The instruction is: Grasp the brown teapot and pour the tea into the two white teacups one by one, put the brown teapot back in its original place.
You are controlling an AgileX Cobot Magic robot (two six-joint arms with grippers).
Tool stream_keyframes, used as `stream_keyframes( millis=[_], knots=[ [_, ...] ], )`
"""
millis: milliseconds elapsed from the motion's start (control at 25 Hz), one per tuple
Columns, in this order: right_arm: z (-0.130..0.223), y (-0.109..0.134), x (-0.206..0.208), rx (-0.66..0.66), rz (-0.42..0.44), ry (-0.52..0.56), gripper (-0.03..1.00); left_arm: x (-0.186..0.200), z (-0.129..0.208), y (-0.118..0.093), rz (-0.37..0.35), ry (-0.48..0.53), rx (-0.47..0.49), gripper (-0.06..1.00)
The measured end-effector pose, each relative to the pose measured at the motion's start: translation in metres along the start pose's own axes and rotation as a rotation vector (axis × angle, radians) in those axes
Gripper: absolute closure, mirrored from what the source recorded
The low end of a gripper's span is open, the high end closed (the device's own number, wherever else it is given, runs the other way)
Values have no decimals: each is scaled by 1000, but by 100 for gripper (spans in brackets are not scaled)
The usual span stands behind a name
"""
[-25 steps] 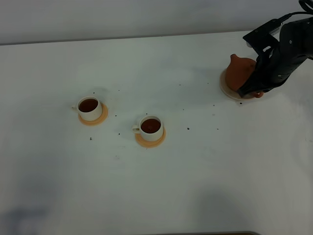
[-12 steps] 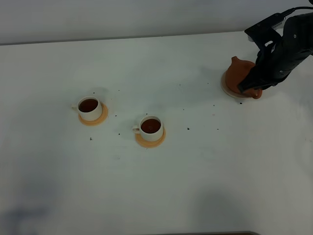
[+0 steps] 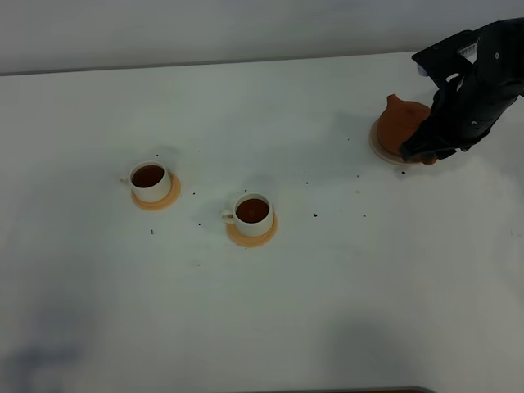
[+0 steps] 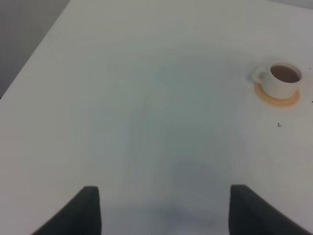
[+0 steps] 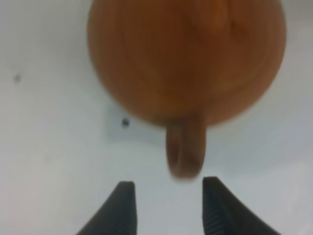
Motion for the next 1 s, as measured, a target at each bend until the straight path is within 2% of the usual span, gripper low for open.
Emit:
stream_keyframes(
  millis=[240,400,720,1000],
  knots=[
    [21,18,47,-3,-108,137,65,0,0,0,0,0,0,39],
    [44,37,71,-55,-175,221,66,0,0,0,0,0,0,39],
    [104,79,117,-234,-146,239,67,0,0,0,0,0,0,39],
    [163,121,147,-295,-124,212,67,0,0,0,0,0,0,39]
  ],
)
Point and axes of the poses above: a point on each arm's last joint axis where the gripper is mounted, x pointing back along that axis away from the gripper, y along the wrist's bending axis when the last joint is at zero, z = x × y, the point moved 4 cm from there along -x, pointing out along that axis toward the gripper, and after that the axes turned 14 degrees about x, right-handed, at the moved point
